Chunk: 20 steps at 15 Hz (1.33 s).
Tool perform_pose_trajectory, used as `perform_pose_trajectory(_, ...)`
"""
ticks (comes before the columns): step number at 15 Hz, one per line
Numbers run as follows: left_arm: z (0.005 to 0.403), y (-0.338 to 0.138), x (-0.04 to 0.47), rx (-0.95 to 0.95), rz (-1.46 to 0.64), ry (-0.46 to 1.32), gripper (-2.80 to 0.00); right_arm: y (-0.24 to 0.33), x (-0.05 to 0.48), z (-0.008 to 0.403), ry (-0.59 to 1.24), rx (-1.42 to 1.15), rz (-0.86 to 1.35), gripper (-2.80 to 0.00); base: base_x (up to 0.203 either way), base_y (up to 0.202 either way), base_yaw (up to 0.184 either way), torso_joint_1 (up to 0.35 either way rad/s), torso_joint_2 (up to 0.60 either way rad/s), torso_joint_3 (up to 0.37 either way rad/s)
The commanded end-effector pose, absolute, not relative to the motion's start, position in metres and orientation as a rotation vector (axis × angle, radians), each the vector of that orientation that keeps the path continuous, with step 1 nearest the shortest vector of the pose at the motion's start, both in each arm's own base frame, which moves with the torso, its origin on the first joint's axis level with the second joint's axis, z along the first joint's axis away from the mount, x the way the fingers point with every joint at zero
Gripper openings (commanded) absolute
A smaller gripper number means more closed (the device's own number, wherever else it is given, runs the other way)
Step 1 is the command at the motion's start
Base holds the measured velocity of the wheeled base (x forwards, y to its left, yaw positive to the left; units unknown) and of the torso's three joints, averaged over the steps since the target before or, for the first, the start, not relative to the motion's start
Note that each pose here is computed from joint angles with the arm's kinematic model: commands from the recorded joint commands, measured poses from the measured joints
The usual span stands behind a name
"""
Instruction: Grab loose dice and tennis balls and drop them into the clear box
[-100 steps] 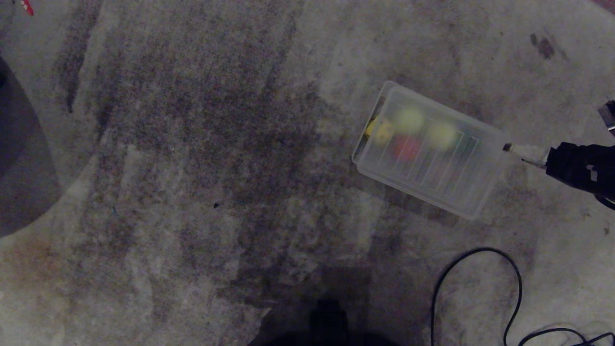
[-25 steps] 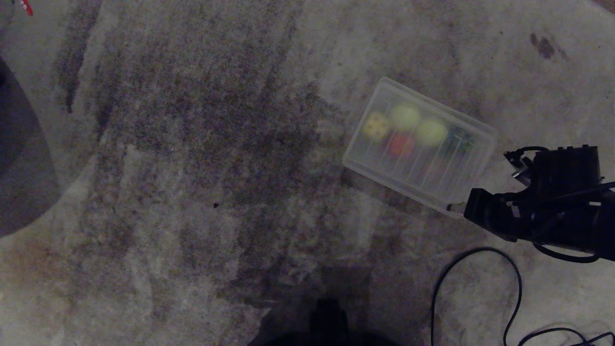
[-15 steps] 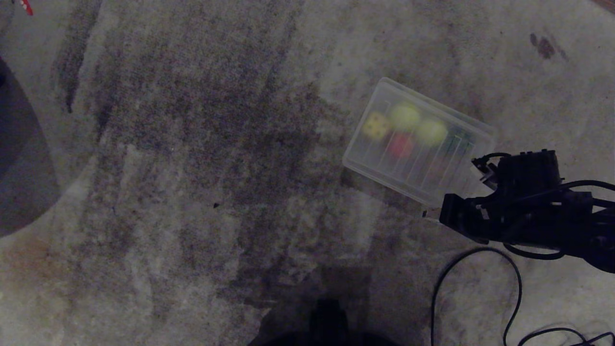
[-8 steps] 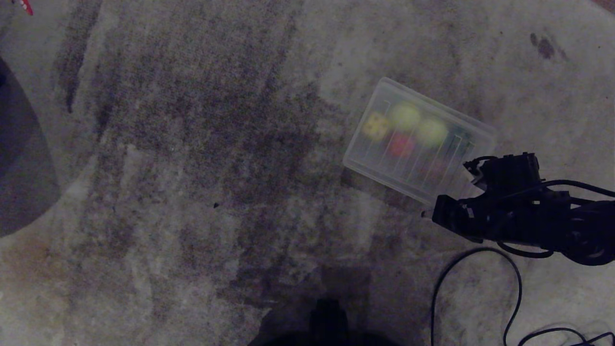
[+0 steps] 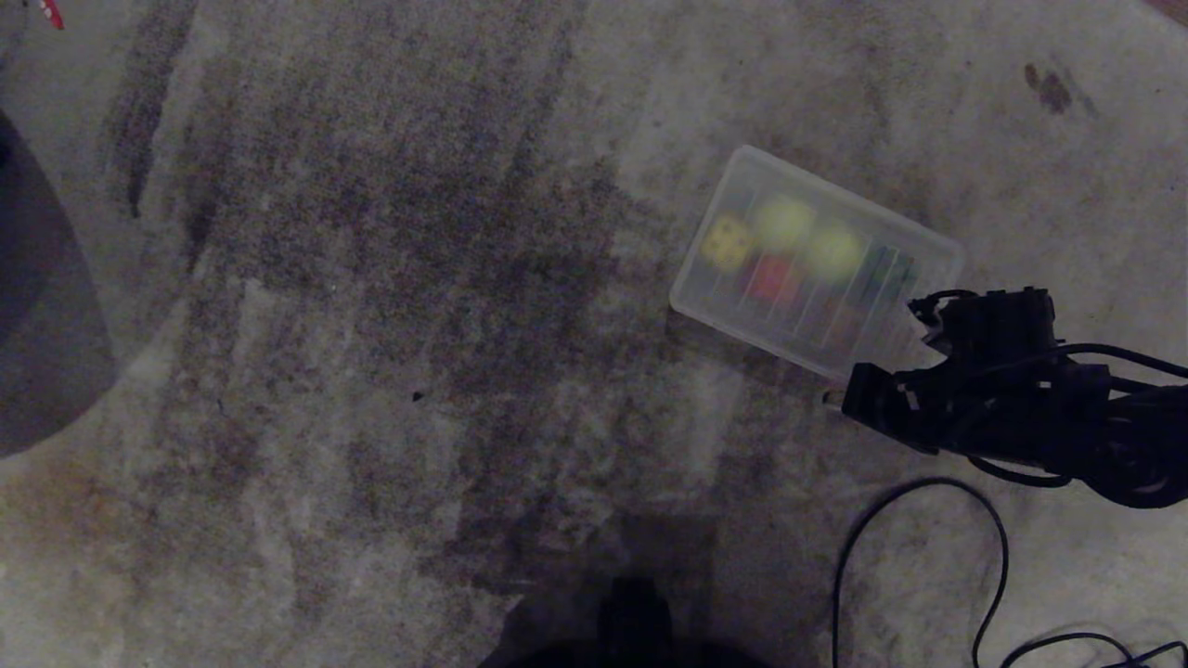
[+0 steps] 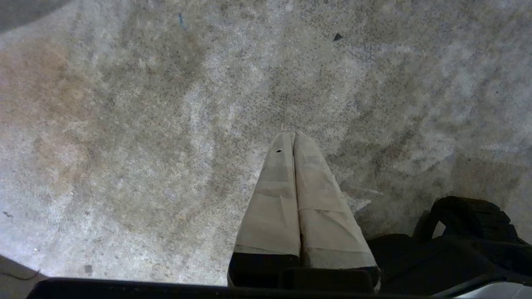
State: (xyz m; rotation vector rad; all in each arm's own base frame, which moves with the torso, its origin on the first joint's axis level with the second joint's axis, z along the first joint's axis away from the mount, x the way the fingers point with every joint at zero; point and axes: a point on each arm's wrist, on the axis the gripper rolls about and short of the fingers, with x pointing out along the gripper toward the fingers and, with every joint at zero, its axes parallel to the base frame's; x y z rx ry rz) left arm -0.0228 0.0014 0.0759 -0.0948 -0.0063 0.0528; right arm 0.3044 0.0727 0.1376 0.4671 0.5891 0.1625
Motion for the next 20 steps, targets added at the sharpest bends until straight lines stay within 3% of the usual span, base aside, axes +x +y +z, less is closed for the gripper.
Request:
perform_pose_trajectory(1,0.076,0.001,-0.023,-0.096,0.052,-0.004,-2.8,0.072,0.302,0.142,0.577,0.464,0.168,-2.8,0.0,0.0,0.0,0.0,0.0,0.0)
perform_pose_trajectory(10,0.076,0.001,-0.023,-0.097,0.055,-0.004,-2.8,0.073,0.262,0.155,0.562,0.436,0.225,-2.8,0.0,0.0,0.0,0.0,0.0,0.0)
perform_pose_trajectory(16,0.076,0.001,-0.023,-0.096,0.053,-0.004,-2.8,0.04,0.159,0.193,0.507,0.327,0.211,-2.8,0.0,0.0,0.0,0.0,0.0,0.0)
perform_pose_trajectory(20,0.076,0.001,-0.023,-0.095,0.055,-0.004,-2.8,0.013,0.076,0.179,0.396,0.196,0.097,-2.8,0.0,0.0,0.0,0.0,0.0,0.0)
